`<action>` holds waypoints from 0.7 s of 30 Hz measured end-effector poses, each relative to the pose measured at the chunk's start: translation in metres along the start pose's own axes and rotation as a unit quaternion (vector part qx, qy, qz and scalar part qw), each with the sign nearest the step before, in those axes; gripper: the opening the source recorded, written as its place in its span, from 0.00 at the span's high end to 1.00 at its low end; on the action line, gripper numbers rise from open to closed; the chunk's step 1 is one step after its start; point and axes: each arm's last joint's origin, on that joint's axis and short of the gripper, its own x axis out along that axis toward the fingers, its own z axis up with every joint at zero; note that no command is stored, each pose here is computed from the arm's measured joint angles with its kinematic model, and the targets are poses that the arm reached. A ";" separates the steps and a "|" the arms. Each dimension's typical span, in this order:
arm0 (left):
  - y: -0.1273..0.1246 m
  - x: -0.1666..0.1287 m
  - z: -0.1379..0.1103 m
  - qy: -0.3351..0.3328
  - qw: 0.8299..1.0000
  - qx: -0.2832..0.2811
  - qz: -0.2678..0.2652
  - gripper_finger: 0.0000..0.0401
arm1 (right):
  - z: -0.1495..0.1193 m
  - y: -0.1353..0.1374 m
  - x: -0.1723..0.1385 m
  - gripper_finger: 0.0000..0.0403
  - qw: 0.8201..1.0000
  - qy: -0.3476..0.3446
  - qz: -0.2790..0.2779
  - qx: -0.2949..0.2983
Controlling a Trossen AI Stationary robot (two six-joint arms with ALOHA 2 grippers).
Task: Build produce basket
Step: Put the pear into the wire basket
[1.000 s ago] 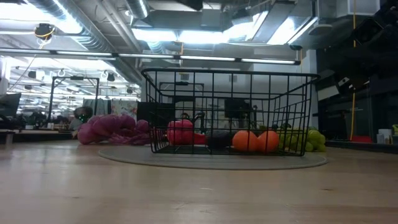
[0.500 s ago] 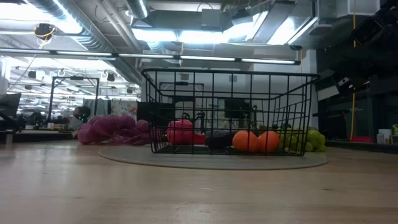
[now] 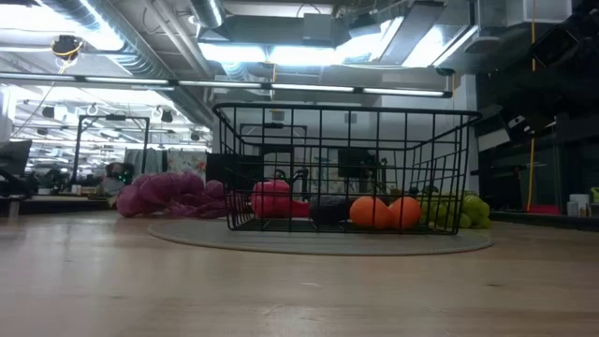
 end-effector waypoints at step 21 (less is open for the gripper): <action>0.141 0.008 -0.060 0.648 0.691 -0.288 -0.141 0.63 | 0.000 0.000 0.000 0.68 1.000 0.000 0.000 0.001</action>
